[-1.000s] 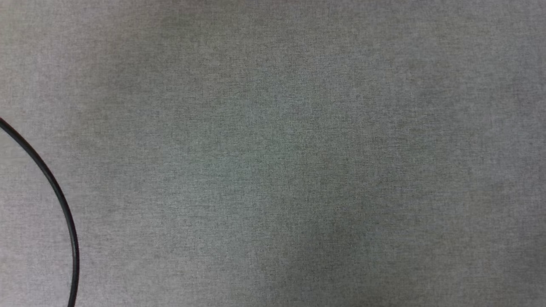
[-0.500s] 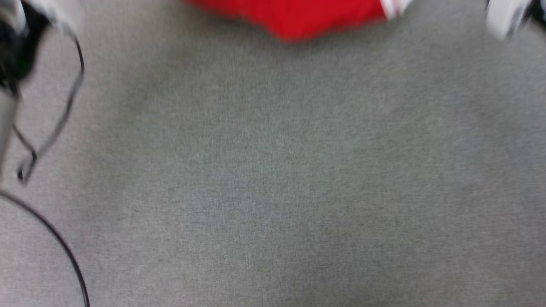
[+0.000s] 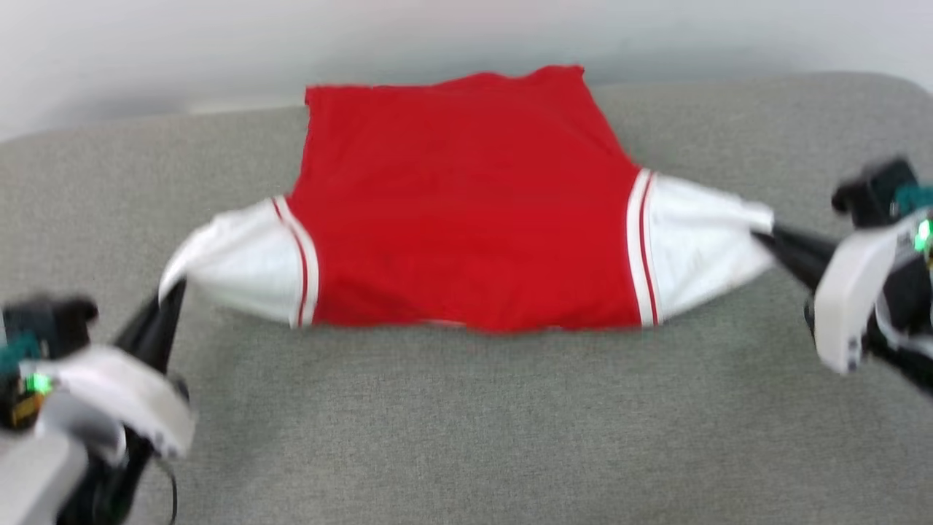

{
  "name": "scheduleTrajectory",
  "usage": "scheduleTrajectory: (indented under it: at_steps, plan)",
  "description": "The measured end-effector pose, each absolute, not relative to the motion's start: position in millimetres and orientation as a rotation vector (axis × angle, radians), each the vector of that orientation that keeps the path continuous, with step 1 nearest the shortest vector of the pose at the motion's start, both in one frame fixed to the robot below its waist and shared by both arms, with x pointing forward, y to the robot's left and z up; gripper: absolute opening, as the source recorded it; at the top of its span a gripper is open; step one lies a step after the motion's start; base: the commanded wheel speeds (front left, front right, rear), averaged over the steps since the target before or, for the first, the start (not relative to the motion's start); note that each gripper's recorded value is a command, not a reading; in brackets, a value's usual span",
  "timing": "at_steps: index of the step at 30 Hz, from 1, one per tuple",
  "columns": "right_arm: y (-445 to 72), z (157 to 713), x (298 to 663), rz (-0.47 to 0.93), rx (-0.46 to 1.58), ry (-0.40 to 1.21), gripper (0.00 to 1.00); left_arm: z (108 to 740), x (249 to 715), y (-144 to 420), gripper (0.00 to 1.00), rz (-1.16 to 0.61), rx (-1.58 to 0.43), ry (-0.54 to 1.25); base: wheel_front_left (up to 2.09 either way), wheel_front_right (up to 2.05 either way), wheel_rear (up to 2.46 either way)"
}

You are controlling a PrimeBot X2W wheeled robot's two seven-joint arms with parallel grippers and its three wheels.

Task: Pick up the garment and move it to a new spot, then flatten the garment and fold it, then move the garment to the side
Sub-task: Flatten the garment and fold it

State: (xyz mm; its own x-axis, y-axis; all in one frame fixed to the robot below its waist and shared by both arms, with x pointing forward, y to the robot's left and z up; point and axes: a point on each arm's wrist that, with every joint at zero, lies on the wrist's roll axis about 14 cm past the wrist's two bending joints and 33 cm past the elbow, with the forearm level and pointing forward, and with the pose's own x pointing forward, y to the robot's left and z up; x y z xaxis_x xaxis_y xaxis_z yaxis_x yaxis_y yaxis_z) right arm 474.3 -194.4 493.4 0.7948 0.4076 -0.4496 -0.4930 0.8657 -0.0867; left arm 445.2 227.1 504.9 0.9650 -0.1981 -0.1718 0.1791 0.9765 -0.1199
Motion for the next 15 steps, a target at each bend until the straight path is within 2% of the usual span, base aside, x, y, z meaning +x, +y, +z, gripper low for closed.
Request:
scheduleTrajectory:
  at_steps: [10,15]
  plan:
    - [-223,411,348,0.467,-0.092,0.75,0.0,445,335,237,0.0,-0.084,-0.166,0.4,0.0,0.0,0.0]
    - [-232,388,301,0.454,-0.053,0.873,0.0,423,294,237,0.0,-0.054,-0.191,0.492,0.0,0.0,0.0]
